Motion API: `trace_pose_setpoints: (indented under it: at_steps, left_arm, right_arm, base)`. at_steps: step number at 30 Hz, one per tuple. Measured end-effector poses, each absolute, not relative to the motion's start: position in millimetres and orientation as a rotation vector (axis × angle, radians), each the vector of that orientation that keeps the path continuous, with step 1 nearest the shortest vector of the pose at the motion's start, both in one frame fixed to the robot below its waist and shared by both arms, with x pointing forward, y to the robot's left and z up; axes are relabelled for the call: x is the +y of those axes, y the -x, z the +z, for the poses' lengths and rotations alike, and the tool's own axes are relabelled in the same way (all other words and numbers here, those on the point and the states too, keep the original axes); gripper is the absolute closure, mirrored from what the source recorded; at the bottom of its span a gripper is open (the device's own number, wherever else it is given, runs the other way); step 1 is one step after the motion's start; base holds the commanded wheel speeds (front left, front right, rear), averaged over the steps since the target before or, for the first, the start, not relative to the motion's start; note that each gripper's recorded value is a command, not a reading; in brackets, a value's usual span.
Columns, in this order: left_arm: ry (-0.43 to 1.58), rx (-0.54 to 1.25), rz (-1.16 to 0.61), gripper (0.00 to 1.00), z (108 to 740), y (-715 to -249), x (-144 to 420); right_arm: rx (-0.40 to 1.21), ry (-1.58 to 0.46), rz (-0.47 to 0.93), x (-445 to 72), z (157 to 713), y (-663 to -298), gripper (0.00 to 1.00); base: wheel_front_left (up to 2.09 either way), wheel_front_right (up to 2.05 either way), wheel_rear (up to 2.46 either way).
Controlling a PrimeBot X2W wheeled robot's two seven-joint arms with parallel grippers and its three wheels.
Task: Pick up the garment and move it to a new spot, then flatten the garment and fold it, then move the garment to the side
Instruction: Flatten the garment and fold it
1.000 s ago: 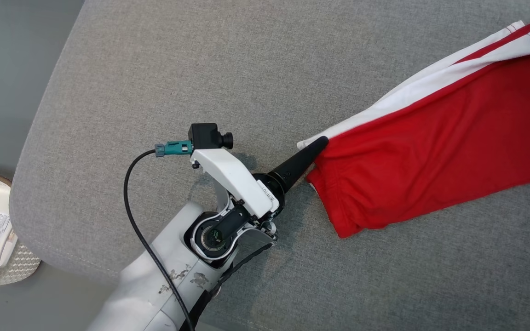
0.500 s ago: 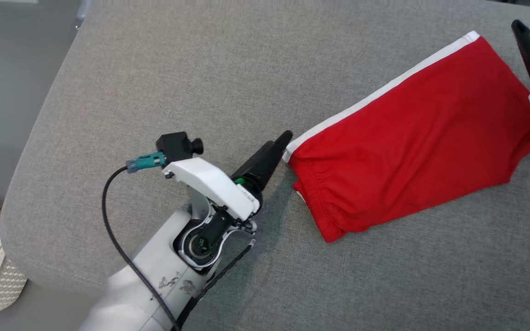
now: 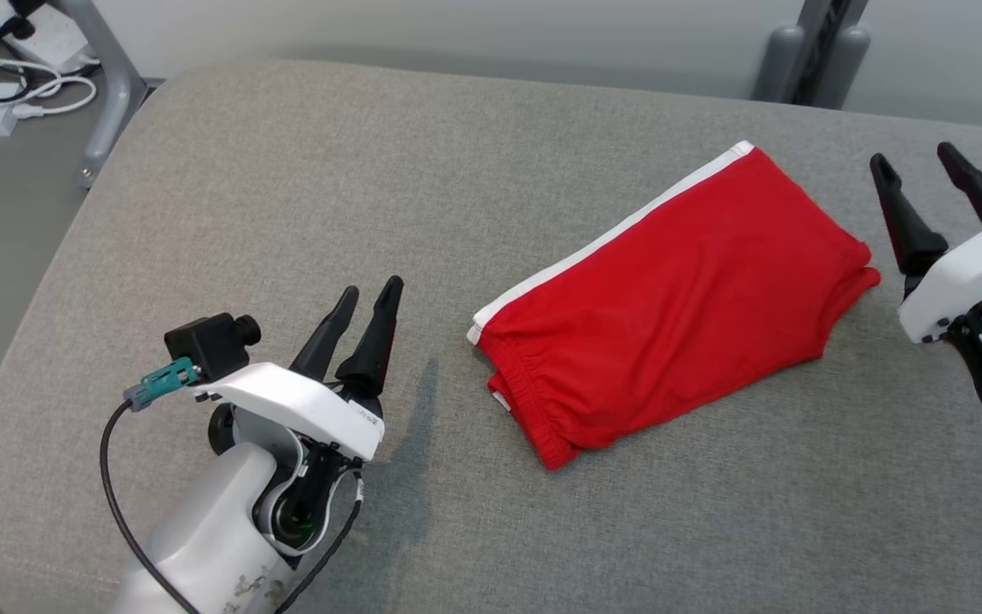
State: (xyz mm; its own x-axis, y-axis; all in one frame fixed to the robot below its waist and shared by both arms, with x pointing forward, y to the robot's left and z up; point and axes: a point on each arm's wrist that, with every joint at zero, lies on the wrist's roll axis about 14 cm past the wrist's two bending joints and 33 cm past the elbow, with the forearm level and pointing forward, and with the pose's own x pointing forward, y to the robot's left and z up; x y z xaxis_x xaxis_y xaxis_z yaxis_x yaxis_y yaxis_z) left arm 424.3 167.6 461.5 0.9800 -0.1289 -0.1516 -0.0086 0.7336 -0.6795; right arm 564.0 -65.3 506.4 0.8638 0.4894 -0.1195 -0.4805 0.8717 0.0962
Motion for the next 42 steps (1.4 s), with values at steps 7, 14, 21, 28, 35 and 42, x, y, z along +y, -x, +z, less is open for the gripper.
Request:
trace_pose_setpoints:
  at_steps: [7, 14, 21, 28, 35, 42]
  left_arm:
    - [0.640, 0.094, -0.011, 0.00, 480.2, -413.4, 184.9]
    - [0.582, 0.050, 0.012, 0.00, 479.6, -390.6, 182.7]
    - [0.488, 0.061, 0.005, 0.00, 468.4, -366.6, 176.5]
    - [0.459, 0.070, 0.016, 0.00, 459.8, -350.7, 173.2]
    - [0.409, 0.074, 0.004, 0.00, 456.1, -342.0, 172.0]
    - [0.393, 0.081, 0.007, 0.00, 453.2, -340.9, 174.6]
  right_arm:
    - [0.063, -0.084, 0.457, -87.5, 515.6, -529.0, 0.00]
    - [0.072, -0.139, 0.379, -109.8, 500.8, -491.7, 0.00]
    - [0.083, -0.194, 0.295, -131.0, 487.2, -455.9, 0.00]
    - [0.094, -0.245, 0.225, -142.7, 474.5, -432.0, 0.00]
    - [0.117, -0.277, 0.200, -138.9, 464.7, -419.9, 0.00]
    - [0.147, -0.305, 0.201, -131.9, 461.6, -424.0, 0.00]
  base:
    - [0.00, 0.00, 0.00]
    - [0.00, 0.00, 0.00]
    - [0.00, 0.00, 0.00]
    - [0.00, 0.00, 0.00]
    - [0.00, 0.00, 0.00]
    - [0.00, 0.00, 0.00]
